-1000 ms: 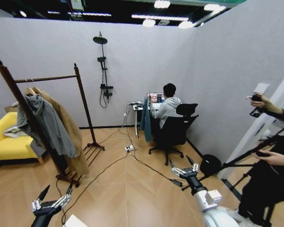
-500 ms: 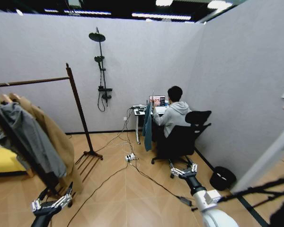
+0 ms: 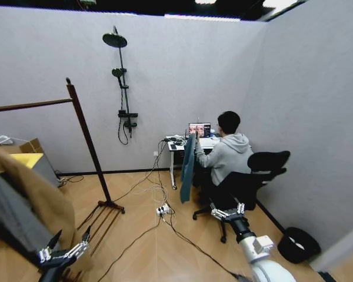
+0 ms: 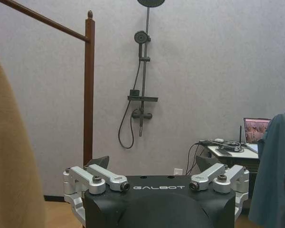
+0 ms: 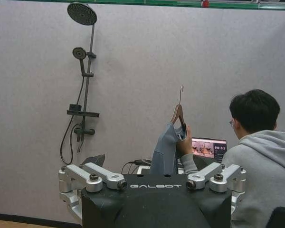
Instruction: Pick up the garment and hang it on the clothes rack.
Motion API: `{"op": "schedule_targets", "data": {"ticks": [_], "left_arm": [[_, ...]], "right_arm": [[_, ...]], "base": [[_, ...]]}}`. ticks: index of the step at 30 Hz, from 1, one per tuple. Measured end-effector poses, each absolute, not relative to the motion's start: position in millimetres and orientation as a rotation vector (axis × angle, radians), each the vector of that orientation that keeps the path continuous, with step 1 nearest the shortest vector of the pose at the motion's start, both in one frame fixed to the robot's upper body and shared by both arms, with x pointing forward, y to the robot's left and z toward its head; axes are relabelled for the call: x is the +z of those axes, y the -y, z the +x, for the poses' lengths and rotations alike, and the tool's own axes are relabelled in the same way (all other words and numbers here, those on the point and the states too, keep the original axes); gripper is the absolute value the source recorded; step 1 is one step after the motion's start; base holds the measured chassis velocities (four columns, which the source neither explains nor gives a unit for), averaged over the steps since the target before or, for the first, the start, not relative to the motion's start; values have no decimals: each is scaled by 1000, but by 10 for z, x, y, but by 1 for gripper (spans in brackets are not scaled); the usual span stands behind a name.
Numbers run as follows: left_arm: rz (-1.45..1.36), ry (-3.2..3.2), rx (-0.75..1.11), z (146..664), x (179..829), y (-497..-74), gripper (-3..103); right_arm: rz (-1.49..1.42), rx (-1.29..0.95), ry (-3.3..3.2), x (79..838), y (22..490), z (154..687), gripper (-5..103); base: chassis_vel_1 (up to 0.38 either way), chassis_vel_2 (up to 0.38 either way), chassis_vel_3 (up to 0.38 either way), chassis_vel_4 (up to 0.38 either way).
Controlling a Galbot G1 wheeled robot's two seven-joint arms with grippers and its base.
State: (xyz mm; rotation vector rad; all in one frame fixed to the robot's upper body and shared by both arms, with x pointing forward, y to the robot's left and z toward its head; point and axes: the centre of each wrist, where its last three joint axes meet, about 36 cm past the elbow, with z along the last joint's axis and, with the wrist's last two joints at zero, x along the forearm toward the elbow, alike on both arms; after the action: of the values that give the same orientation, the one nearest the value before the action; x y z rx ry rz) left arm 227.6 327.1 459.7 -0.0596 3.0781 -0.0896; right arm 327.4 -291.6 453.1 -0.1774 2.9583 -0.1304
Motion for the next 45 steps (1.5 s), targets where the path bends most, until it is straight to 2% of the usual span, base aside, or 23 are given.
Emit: {"op": "schedule_targets", "data": {"ticks": [18,29,33,35,43,44,45], "left_arm": [[-60,-3078,-90,2277,4597,-3271,100],[-59,-3078,-90,2277,4597,-3271,100],[-60,-3078,-90,2277,4597,-3271,100],[-60,-3078,-89,2276,4596,-3271,100],[-60,-3078,-90,2276,4596,-3271,100],[-60,-3078,-90,2276,4596,-3271,100],[-60,-3078,-90,2276,4596,-3271,100]], "right_arm": [[-166,-141,-2962,4537,2908,3319,100],[-17,-138,-2937,4845,2915,3495,100],[34,-122,-2907,5105,2963,3652,100],[69,-105,-2885,5286,3079,3895,100],[179,-53,-2928,5430,3403,4471,100],[205,-39,-2938,5433,3459,4569,103],[214,-34,-2944,5435,3500,4629,100]], "base": [[-361,356,358,-355],[-281,295,257,-291],[-42,68,60,-47],[12,-8,-6,25],[37,-51,-45,41],[0,0,0,0],[0,0,0,0]]}}
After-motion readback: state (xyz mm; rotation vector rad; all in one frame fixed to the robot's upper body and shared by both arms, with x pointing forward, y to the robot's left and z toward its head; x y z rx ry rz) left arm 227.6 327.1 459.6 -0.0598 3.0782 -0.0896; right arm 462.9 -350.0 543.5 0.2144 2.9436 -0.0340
